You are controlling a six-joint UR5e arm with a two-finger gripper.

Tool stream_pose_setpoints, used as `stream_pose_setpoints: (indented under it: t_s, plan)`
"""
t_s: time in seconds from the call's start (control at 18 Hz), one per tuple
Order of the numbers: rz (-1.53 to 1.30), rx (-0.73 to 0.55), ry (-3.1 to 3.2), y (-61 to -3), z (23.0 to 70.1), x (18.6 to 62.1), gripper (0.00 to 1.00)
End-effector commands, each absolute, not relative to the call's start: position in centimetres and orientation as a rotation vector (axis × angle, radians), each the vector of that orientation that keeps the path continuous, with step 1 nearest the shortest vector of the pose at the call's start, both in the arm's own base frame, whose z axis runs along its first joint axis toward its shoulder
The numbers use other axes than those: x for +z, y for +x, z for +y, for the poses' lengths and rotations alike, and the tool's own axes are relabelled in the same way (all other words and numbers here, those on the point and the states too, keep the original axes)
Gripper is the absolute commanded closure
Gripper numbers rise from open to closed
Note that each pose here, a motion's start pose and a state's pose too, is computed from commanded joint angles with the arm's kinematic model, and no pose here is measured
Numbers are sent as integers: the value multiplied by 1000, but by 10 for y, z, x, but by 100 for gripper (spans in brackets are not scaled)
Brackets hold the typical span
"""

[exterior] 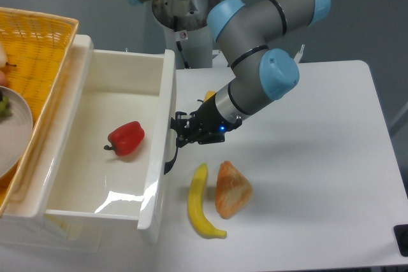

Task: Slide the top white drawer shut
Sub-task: 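Lower the gripper beside the drawer's black handle and align with the drawer front, then push the drawer front with the gripper into the cabinet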

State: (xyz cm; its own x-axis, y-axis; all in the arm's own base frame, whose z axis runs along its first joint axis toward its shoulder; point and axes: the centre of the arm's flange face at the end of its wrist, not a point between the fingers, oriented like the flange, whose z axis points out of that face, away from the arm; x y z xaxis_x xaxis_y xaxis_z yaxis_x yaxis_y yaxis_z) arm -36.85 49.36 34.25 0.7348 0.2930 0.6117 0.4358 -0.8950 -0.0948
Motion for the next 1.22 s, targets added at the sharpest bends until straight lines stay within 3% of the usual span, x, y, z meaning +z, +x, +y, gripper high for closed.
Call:
stream_pose_setpoints:
  t_s: [1.22]
  plan:
    - [-534, -913, -2726, -341, 507, 352, 96]
